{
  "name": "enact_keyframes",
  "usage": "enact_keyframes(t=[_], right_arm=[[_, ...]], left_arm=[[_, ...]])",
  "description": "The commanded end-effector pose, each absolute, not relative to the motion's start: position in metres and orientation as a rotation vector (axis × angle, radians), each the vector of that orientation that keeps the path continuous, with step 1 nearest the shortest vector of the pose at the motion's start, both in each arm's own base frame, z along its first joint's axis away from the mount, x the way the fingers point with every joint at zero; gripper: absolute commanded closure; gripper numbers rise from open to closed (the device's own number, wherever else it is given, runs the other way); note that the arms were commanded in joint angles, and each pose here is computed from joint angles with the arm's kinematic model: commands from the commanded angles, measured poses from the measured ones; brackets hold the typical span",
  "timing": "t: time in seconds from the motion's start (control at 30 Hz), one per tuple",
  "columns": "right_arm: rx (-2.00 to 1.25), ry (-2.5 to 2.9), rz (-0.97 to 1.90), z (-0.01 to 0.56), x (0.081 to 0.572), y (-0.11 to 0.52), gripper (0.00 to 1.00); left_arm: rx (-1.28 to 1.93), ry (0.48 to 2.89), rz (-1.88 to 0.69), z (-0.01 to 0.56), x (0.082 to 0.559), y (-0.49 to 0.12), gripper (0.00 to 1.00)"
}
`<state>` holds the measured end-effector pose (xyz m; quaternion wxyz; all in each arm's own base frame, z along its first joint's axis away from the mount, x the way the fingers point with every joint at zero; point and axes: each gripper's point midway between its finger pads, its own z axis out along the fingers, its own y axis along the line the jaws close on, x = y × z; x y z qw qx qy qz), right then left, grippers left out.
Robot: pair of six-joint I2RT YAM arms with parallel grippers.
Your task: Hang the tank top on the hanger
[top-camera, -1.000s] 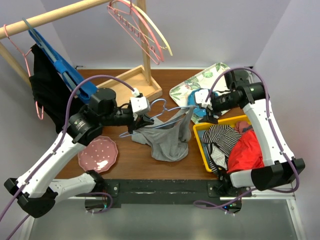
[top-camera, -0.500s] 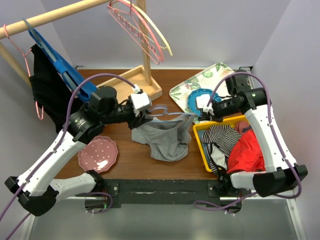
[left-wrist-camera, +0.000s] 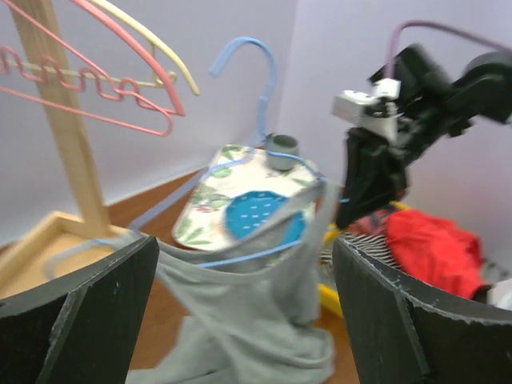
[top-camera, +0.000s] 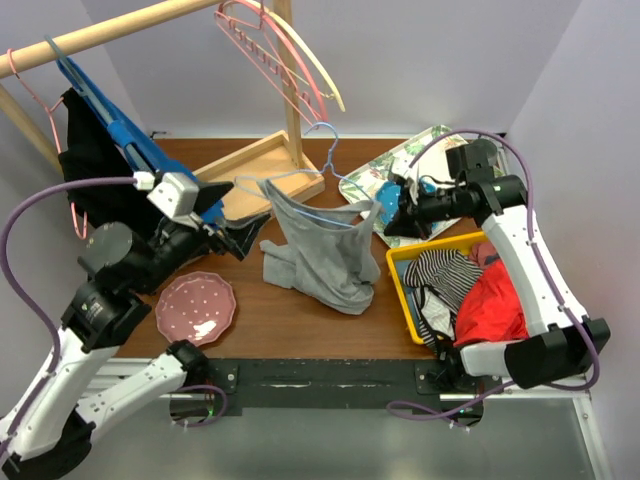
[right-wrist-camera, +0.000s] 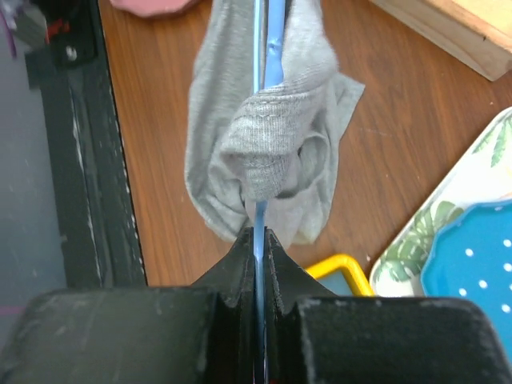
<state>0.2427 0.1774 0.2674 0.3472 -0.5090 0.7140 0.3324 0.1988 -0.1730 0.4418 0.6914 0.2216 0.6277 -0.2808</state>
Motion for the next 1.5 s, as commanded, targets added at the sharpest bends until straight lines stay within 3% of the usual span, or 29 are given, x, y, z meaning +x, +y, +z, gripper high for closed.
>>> enact_keyframes(t=[0.0,0.2,0.37,0.57,1.03,1.33,1.43,1.47], right_arm=[[-1.153,1.841,0.960,0.296,0.268,0.210,1.00],[-1.029,1.853,0.891,0.302,0.282,0.242,1.00],[-0.988,1.848,0.905,0.305,0.283,0.260,1.00],[-0.969,1.846,0.954,0.301,0.275,0.270,1.00],[-0.969,1.799,0.968,0.306,0.262,0.270,1.00],[-0.971,1.788,0.964,0.303,0.260,0.270,1.00],[-0.981,1.778,0.975,0.306,0.258,0.271,1.00],[-0.982,1.774,0.978,0.307,0.257,0.271,1.00]], left_arm=[[0.159,1.307,-1.018,0.443,0.203,-0.195,0.06],[-0.001,1.274,-1.283,0.439,0.219,-0.234,0.18],[-0.218,1.277,-1.154,0.429,0.253,-0.243,0.18],[-0.388,1.258,-1.066,0.409,0.274,-0.249,0.26],[-0.486,1.246,-0.977,0.396,0.305,-0.281,0.41],[-0.448,1.237,-1.031,0.408,0.305,-0.304,0.44],[-0.450,1.243,-1.021,0.405,0.307,-0.306,0.61],[-0.450,1.247,-1.017,0.404,0.307,-0.307,0.72]])
